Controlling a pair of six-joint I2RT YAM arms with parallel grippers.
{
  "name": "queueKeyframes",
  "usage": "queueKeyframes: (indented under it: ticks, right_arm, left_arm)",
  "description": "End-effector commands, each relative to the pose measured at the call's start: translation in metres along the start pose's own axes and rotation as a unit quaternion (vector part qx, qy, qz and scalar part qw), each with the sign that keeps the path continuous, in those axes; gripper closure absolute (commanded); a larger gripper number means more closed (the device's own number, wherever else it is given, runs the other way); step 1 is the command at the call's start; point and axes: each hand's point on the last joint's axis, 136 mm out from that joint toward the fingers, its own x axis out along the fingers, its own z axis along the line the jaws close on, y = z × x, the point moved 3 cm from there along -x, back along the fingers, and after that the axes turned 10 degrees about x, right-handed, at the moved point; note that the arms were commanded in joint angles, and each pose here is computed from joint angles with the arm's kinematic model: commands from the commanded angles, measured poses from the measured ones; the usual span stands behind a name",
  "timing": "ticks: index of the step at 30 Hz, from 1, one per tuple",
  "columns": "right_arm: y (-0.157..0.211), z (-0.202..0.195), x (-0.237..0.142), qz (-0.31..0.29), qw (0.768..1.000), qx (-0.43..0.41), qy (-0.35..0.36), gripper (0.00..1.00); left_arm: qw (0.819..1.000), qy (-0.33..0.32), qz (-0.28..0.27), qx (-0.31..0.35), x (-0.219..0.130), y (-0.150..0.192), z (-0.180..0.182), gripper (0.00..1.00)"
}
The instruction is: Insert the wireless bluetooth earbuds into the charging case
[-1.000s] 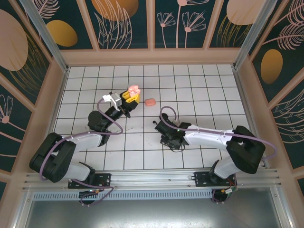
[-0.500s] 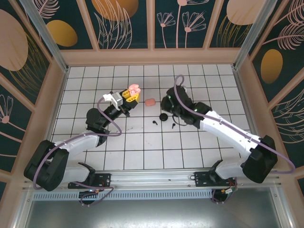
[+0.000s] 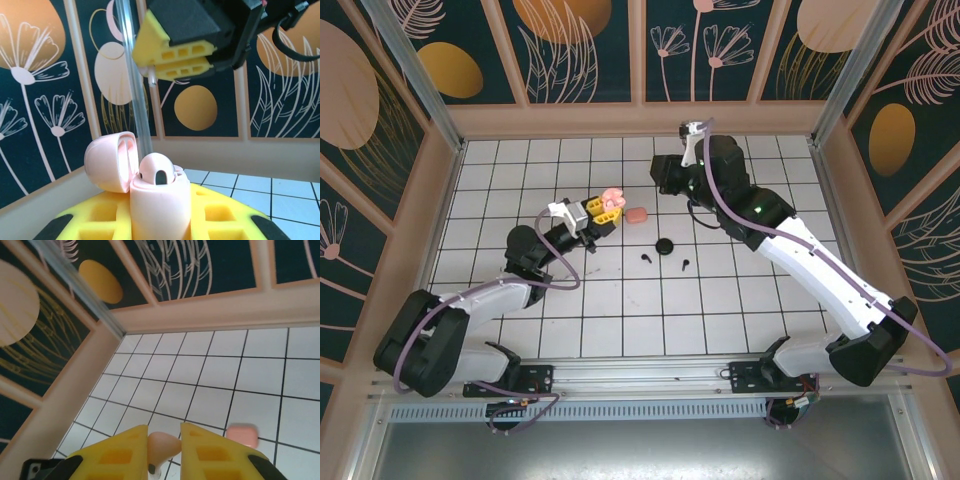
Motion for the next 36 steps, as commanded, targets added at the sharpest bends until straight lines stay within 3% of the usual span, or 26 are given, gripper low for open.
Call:
queueKeyframes:
  ticks: [1, 16, 36]
  right_arm:
    - [-0.013, 0.028, -0.019, -0.013, 0.996, -0.049, -0.077, 0.82]
    - [0.023, 0.053, -0.016, 0.027, 0.984, -0.09, -0.151, 0.82]
    - [0.046, 0.04, 0.005, 0.056, 0.986, -0.093, -0.13, 0.85]
  left_arm:
    - [0.998, 0.029, -0.046, 0.014, 0.007, -0.02, -0.002, 1.0]
    - [0.995, 0.06, -0.079, -0.013, 0.03, -0.027, 0.007, 1.0]
    - [0.994, 0.068, -0.09, -0.014, 0.031, -0.034, 0.006, 1.0]
